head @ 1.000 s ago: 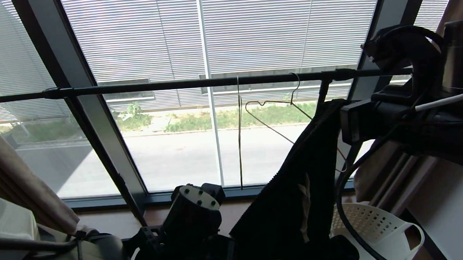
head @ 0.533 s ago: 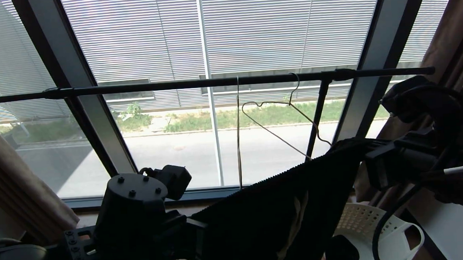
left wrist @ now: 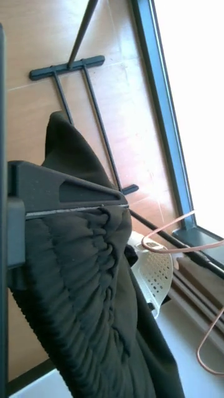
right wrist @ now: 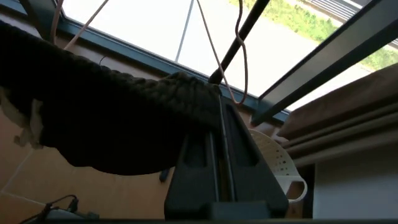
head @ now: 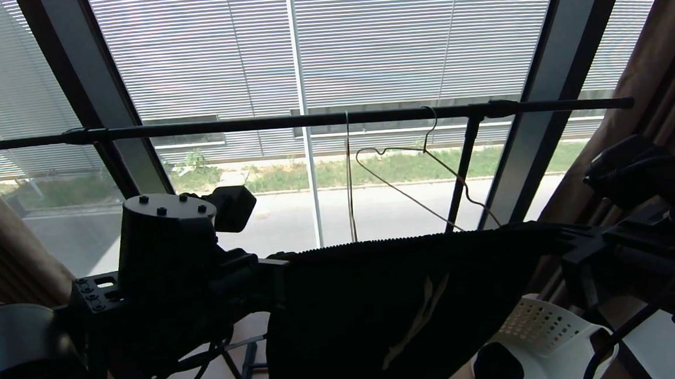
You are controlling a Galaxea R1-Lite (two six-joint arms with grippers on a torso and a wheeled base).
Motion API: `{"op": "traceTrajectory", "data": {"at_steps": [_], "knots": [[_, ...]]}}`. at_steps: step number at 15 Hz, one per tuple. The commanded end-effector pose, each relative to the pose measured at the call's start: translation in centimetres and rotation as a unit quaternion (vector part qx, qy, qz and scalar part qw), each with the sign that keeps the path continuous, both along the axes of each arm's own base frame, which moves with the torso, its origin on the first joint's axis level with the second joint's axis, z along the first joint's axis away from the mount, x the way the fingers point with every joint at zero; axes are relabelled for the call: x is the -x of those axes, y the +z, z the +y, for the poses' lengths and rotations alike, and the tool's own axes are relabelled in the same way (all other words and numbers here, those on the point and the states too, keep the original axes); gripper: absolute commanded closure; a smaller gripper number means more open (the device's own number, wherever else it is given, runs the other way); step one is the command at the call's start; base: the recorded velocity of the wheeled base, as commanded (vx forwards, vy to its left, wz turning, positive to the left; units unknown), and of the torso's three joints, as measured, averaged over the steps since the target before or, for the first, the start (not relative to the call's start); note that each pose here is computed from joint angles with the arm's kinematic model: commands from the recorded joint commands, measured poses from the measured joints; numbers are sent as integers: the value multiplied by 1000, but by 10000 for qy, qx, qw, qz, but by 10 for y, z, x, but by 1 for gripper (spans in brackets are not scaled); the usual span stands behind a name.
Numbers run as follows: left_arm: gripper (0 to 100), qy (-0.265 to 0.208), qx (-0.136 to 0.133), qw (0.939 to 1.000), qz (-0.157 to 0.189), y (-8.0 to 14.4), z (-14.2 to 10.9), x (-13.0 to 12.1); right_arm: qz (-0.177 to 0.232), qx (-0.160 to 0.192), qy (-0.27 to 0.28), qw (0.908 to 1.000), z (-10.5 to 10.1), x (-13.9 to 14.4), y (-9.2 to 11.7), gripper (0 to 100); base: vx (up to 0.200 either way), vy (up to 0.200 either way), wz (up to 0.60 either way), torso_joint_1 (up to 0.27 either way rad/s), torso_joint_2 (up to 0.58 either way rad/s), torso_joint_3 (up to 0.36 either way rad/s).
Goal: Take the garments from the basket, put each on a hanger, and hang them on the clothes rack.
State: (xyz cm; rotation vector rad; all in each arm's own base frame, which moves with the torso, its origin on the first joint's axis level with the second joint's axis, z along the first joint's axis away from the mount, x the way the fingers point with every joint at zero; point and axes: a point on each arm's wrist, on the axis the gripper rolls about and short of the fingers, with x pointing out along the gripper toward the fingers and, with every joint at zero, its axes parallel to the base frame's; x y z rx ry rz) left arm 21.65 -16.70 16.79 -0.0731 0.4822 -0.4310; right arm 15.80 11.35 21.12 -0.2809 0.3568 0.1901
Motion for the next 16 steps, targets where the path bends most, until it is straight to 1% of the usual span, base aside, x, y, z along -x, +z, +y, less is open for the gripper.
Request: {"op": "traceTrajectory", "data": {"at_steps": [1, 2, 3, 4, 5, 7, 9, 10, 11, 12, 13, 14, 15, 16], "knots": [[100, 97, -35, 9999, -94, 8, -3, -16, -10, 83, 68, 9999, 0, 1, 0, 100, 0, 0, 0, 0, 0, 0], [100, 74, -94, 9999, -89, 13, -4, -18, 8, 89, 140, 9999, 1, 1, 0, 100, 0, 0, 0, 0, 0, 0], [100, 49, -178, 9998, -30, 25, -8, -24, 102, 45, 447, 9989, 3, 3, -1, 100, 0, 0, 0, 0, 0, 0], [100, 39, -148, 9999, -47, 43, -14, -31, 197, 73, 780, 9967, 5, 5, -3, 100, 0, 0, 0, 0, 0, 0], [100, 34, -101, 9999, -98, 57, -17, -36, 239, 195, 949, 9950, 5, 5, -6, 100, 0, 0, 0, 0, 0, 0], [100, 36, -86, 9999, -141, 77, -25, -47, 267, 388, 1248, 9911, 8, 8, -8, 100, 0, 0, 0, 0, 0, 0], [100, 7, -113, 9998, -180, 90, -34, -60, 274, 448, 1701, 9840, 13, 13, -8, 100, 0, 0, 0, 0, 0, 0], [100, 8, -140, 9997, -194, 91, -35, -62, 288, 469, 1802, 9821, 14, 14, -9, 100, 0, 0, 0, 0, 0, 0], [100, 5, -159, 9996, -238, 96, -38, -68, 382, 564, 2085, 9756, 17, 18, -12, 100, 0, 0, 0, 0, 0, 0], [100, 27, -125, 9995, -296, 102, -44, -78, 600, 717, 2600, 9611, 22, 28, -17, 100, 0, 0, 0, 0, 0, 0], [100, 35, -114, 9995, -307, 103, -47, -84, 667, 729, 2858, 9532, 27, 34, -18, 100, 0, 0, 0, 0, 0, 0], [100, 36, -105, 9994, -319, 104, -50, -88, 647, 707, 3055, 9474, 32, 39, -18, 100, 0, 0, 0, 0, 0, 0], [100, 29, -82, 9993, -350, 105, -53, -92, 607, 668, 3266, 9408, 38, 44, -16, 100, 0, 0, 0, 0, 0, 0], [100, 7, -59, 9993, -381, 106, -57, -95, 658, 604, 3484, 9331, 49, 50, -16, 100, 0, 0, 0, 0, 0, 0]]}}
